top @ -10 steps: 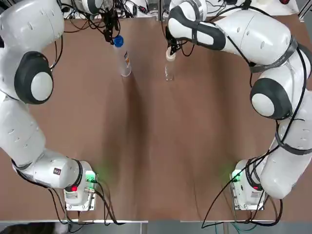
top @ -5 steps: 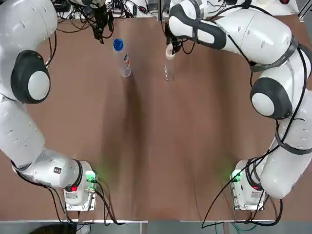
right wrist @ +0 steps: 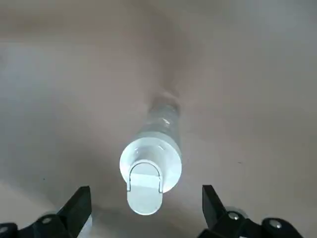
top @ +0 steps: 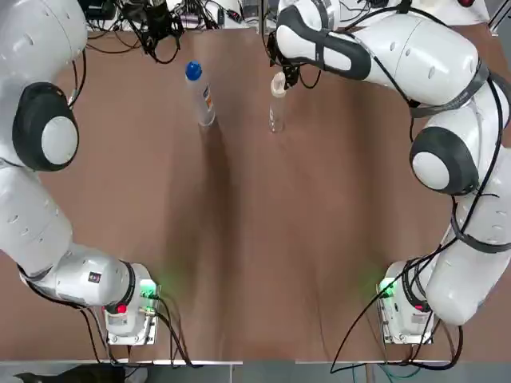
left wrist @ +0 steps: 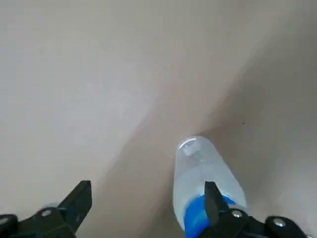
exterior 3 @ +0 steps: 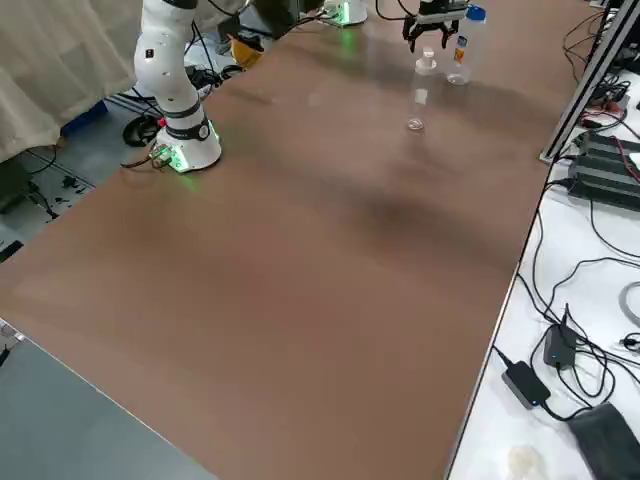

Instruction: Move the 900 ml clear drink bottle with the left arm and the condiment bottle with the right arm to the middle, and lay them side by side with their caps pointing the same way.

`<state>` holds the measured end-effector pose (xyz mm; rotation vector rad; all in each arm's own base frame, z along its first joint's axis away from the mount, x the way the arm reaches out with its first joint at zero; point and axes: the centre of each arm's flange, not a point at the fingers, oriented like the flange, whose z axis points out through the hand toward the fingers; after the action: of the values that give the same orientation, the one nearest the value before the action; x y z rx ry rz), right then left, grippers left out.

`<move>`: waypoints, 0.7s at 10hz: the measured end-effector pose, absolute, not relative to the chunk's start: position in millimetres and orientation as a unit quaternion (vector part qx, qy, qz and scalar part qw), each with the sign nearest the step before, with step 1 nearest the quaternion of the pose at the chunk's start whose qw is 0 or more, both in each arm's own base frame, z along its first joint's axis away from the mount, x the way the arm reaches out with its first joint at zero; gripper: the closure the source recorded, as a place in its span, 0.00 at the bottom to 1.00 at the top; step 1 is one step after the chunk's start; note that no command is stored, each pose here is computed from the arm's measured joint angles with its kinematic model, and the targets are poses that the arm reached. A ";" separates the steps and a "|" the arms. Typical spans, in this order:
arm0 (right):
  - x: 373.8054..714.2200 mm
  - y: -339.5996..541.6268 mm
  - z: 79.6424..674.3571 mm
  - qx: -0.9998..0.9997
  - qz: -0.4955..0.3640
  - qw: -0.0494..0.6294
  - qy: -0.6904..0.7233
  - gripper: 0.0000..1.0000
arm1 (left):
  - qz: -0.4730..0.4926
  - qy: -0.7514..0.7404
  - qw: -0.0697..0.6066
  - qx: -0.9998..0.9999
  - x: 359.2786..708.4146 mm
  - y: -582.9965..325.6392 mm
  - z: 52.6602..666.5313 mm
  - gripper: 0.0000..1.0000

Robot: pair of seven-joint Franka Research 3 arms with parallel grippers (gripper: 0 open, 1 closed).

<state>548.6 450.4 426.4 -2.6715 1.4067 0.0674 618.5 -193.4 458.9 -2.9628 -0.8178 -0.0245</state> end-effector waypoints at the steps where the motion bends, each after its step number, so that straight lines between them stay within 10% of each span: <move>1: 551.5 447.1 427.2 -0.888 0.021 0.062 0.455 0.01 | -0.025 -0.251 0.029 -0.967 618.1 -203.8 464.2 0.00; 7: 551.3 429.7 446.3 -0.958 0.027 0.042 0.283 0.01 | -0.025 0.055 0.029 -0.998 606.4 -233.8 472.3 0.00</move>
<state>551.3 429.7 446.3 -2.9310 0.8663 0.0814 606.4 -233.8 472.3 -3.0770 0.1699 -0.0777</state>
